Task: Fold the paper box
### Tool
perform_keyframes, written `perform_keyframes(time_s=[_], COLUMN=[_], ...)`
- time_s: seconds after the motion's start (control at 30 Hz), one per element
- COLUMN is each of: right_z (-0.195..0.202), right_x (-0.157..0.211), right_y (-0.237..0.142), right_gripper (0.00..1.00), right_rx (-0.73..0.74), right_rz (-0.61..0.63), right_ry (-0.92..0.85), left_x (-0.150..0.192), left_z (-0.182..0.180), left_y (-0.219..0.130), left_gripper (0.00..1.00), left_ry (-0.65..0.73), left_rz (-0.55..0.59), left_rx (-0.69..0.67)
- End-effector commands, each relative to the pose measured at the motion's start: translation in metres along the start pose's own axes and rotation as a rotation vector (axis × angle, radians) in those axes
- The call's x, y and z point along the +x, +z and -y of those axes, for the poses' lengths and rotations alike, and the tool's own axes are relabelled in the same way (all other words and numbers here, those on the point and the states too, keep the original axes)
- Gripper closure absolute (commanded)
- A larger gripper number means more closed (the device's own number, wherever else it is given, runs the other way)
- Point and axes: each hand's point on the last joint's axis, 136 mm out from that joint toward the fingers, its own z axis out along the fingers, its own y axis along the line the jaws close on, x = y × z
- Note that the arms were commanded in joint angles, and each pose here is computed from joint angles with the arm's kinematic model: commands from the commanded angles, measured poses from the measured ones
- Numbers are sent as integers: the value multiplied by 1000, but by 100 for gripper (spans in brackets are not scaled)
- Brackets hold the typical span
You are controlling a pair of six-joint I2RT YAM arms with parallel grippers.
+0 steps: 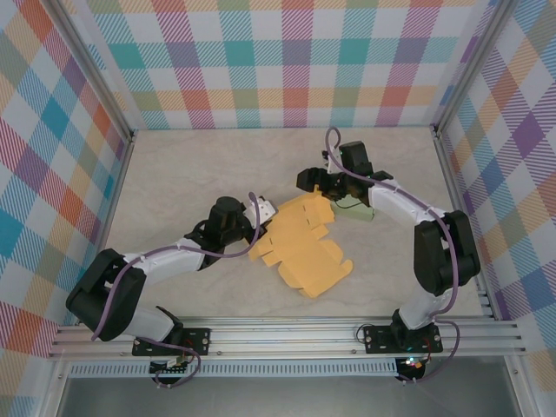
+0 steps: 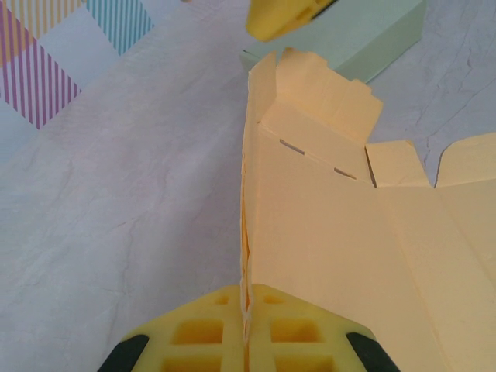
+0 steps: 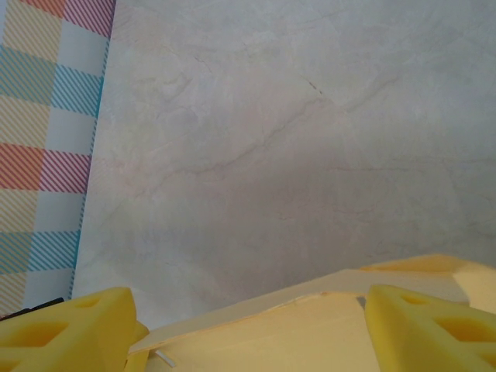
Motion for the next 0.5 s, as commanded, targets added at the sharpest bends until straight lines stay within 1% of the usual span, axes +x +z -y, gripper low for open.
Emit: perform_keyframes(time_s=[0.0, 0.2, 0.47], right_z=[-17, -31, -22], right_x=[-1, 2, -14], right_y=[-18, -34, -49], right_gripper=[22, 22, 21], right_rx=[-44, -71, 58], right_rz=[19, 22, 59], right_ry=[49, 41, -7], left_x=[-23, -25, -22], left_z=[-10, -11, -7], left_y=[3, 3, 3], left_gripper=[98, 98, 98], left_ry=[40, 63, 80], left_rz=[51, 49, 39], left_rx=[-29, -28, -10])
